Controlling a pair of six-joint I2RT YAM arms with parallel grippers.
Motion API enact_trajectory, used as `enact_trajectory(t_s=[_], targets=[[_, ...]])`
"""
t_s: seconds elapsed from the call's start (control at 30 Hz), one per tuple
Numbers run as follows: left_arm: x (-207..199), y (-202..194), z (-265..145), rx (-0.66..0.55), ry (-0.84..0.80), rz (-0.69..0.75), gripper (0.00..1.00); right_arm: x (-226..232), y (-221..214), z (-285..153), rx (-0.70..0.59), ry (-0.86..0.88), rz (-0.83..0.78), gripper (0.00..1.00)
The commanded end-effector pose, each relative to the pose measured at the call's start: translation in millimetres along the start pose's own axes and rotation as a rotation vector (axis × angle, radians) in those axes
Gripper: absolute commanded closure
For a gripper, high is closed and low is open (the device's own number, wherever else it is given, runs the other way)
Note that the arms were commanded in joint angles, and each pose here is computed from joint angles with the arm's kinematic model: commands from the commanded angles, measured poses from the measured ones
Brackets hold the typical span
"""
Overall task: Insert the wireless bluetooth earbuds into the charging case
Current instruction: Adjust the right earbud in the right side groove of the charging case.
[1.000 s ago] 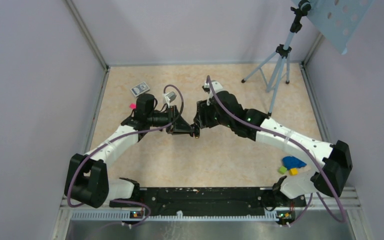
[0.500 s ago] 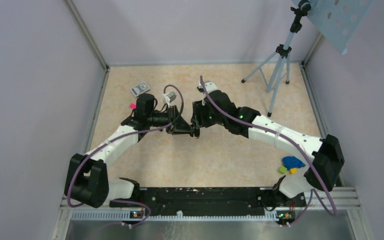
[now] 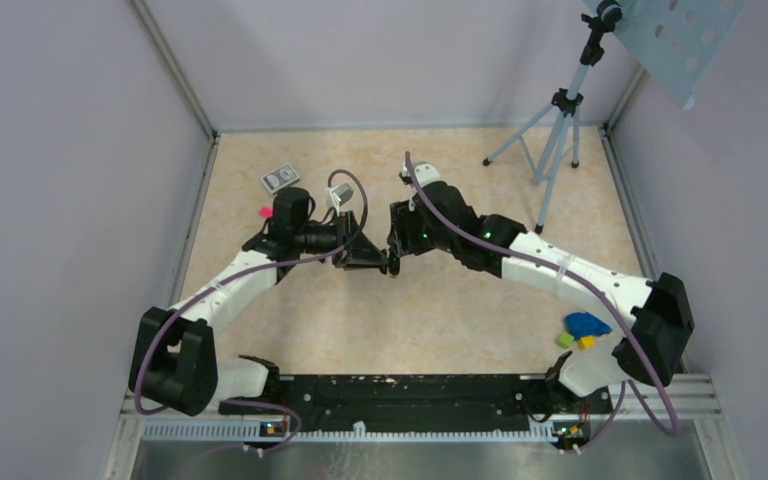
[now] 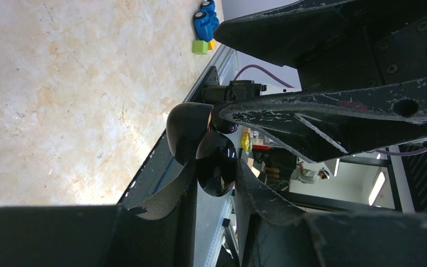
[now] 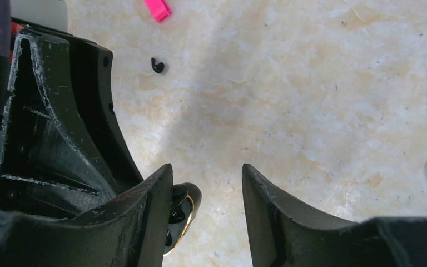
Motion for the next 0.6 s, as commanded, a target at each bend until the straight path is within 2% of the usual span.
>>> enact_trajectory(t_s=[0.0, 0.57], targets=[[-7.0, 7.7, -0.3, -0.016, -0.034, 0.064, 1.0, 0.4, 1.0, -15.8, -0.027, 0.004, -0.013, 0.52], [-6.0, 9.1, 0.3, -0.017, -0.031, 0.061, 1.0, -5.5, -4.2, -23.6, -0.02, -0.006, -0.01, 0.54]])
Point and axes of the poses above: each gripper's point midway between its finger pads, its own z axis out along the fingers, its own x axis along the line the jaws close on, y = z × x, the point moved 10 cm from there along -z, back along the fingers, and after that the axes turned 14 degrees about z, right-handed, at the moved point
